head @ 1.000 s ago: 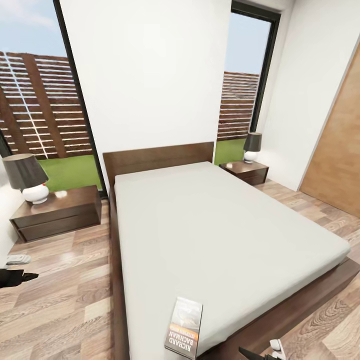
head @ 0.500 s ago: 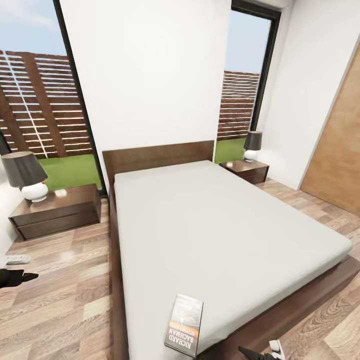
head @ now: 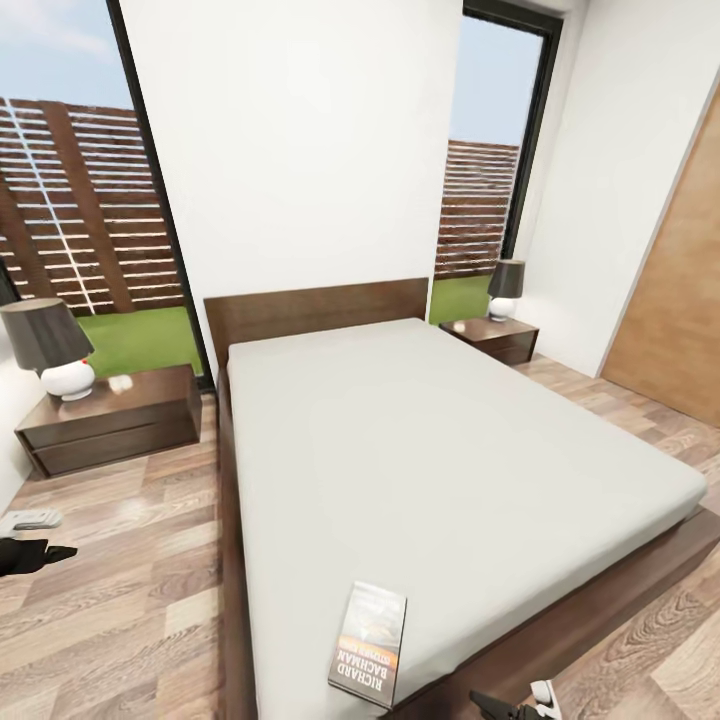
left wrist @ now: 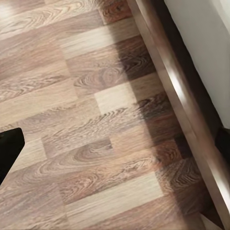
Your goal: In the bedroom, move the book from the bed onto either nightstand, and place the two sandals side by side next to the bed.
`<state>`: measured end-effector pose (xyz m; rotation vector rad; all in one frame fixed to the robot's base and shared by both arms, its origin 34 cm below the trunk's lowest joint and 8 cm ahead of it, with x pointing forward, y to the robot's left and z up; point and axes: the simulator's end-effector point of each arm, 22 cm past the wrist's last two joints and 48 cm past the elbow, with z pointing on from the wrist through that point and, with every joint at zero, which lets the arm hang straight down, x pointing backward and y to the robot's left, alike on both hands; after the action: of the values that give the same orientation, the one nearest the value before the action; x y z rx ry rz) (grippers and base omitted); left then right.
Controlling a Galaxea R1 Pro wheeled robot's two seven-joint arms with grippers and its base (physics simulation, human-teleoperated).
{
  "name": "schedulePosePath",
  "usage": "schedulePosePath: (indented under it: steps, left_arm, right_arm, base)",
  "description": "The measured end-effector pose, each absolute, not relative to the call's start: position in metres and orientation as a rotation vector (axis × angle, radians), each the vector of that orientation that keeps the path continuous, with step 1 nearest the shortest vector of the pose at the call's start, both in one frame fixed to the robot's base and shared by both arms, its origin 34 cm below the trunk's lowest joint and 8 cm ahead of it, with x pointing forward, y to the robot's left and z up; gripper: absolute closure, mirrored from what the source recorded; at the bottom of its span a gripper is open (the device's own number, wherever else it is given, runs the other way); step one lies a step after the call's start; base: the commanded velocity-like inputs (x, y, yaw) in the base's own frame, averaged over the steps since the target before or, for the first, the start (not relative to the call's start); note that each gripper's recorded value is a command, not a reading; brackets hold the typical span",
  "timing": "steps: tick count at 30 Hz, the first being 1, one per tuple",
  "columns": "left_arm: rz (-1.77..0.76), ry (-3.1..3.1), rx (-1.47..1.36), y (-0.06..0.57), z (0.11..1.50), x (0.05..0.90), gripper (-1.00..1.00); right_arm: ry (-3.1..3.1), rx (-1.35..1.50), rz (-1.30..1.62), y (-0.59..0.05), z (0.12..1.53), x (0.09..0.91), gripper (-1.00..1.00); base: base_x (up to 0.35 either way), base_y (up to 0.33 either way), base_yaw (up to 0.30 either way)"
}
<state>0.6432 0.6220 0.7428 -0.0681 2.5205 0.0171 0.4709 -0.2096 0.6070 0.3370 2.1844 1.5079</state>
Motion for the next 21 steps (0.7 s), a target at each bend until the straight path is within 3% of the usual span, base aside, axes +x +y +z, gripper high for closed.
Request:
schedulePosePath:
  steps: [21]
  left_arm:
    - [0.017,2.520,-0.069,0.622,0.704,0.640,-1.00]
  right_arm:
    - [2.216,0.353,1.450,-0.210,0.560,0.475,-1.00]
  base:
    - [0.000,0.000,0.000]
